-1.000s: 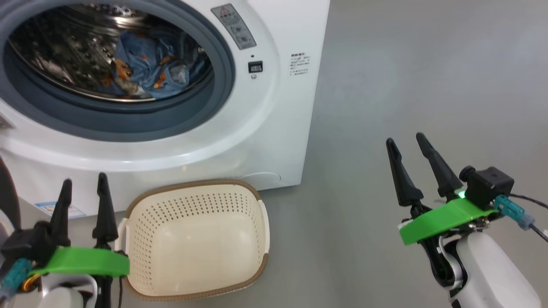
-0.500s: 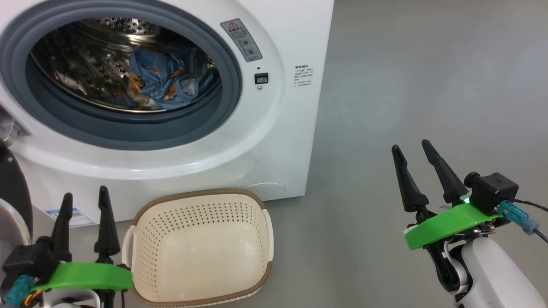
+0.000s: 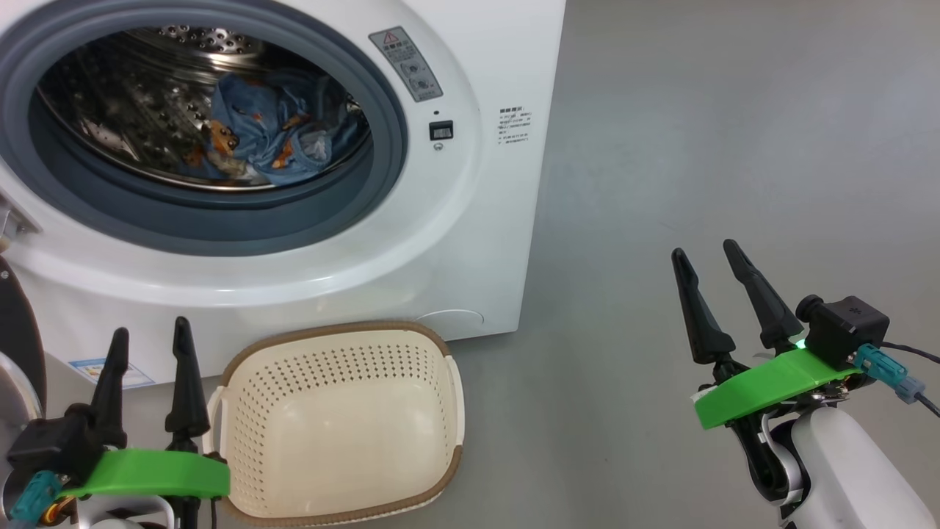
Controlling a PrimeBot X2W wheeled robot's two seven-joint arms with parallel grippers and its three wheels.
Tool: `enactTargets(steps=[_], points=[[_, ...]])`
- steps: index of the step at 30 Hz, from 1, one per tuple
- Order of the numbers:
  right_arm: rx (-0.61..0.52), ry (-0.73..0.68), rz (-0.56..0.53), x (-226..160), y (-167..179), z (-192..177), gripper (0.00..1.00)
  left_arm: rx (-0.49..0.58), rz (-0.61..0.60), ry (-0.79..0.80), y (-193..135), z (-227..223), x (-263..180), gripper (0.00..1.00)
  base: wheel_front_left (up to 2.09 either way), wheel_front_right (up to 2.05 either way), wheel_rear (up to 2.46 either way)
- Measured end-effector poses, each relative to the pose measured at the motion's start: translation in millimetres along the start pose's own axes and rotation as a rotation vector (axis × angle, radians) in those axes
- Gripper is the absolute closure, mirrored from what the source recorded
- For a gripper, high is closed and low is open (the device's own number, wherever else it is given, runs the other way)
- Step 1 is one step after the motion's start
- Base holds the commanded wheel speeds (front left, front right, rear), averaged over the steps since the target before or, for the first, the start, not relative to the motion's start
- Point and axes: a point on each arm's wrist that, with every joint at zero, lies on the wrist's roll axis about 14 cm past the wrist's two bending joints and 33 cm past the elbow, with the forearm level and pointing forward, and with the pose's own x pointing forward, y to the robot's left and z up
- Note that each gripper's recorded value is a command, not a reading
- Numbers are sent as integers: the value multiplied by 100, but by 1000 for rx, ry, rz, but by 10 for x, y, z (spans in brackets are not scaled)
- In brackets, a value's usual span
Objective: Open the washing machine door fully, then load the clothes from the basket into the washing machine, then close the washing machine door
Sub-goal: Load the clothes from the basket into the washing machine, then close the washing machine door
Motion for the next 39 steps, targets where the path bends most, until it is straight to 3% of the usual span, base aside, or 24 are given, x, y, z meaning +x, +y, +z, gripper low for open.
enactTargets(steps=[27, 39], points=[[-1, 0, -3, -8, -11, 2, 0, -7, -5, 4, -25, -18, 3, 0, -1, 1, 0], [-1, 3, -7, -12, -21, -8, 0, -24, -3, -1, -26, -8, 7, 0, -114, 112, 2]])
